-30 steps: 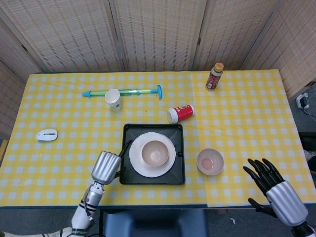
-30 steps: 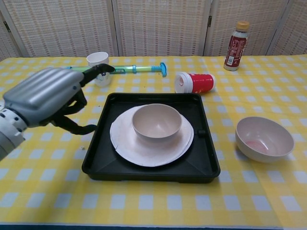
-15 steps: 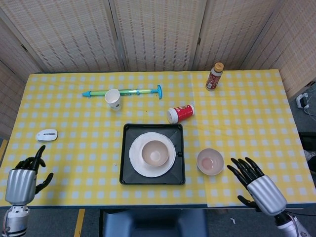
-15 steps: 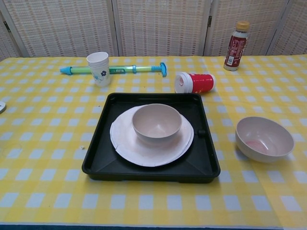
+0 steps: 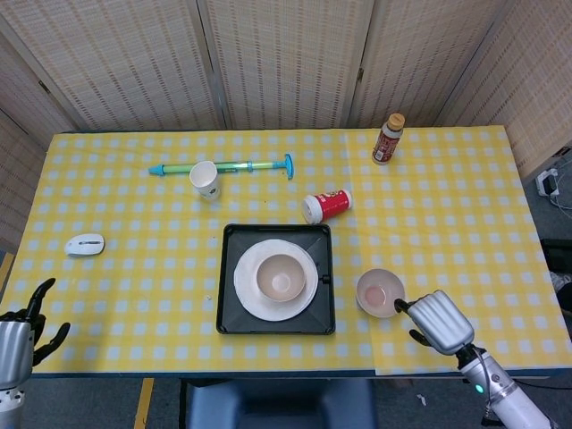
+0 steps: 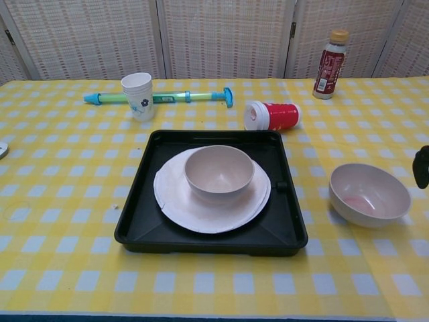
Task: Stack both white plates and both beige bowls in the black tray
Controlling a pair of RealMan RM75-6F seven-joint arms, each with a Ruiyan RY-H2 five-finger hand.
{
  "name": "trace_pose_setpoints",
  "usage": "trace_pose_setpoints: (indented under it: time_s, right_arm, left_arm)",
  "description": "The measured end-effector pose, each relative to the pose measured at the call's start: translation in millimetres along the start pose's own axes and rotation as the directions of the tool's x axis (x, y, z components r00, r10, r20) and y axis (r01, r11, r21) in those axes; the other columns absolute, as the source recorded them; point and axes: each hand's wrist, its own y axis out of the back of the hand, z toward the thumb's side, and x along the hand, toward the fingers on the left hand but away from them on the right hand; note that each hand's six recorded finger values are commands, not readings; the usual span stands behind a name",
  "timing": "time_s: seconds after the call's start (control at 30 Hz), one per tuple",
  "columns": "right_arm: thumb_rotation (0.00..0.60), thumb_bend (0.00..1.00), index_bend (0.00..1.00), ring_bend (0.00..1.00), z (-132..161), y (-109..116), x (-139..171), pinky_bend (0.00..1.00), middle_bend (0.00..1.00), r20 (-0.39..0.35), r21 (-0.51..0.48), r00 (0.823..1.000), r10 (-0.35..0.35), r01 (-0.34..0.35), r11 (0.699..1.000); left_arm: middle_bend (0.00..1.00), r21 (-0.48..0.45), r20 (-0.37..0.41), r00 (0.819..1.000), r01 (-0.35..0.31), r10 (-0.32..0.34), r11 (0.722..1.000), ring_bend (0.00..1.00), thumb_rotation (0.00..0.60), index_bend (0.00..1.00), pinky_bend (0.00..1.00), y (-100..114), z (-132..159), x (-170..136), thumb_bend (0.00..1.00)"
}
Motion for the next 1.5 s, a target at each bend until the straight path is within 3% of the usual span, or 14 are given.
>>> trace_pose_setpoints:
  time_s: [0.33,0.97,1.5]
  right_arm:
    - [0.600,0.23,0.55,0.92,4,-6,-23,1.00,0.91,-0.020,0.022,0.999,0.042,-0.042,0.999]
    - [0.600,0.23,0.57,0.92,-7,-37,-52,1.00,0.91,0.000,0.025,0.996,0.094,-0.094,0.995]
    - [0.600,0.49,0.64,0.92,-4,-55,-69,1.00,0.91,-0.013,0.011,0.987,0.161,-0.161,0.987]
  left_arm:
    - [0.97,0.034,-0.021,1.000,0.005,-0.004,0.999,0.73,0.600,0.19,0.81,-4,-5,5,0.24]
    - [0.97,0.023,-0.062,0.994,0.095,-0.094,0.995,0.73,0.600,0.19,0.81,-18,-9,11,0.24]
    - [0.97,0.004,-0.060,0.994,0.095,-0.094,0.995,0.73,0.600,0.23,0.81,-18,-4,9,0.21]
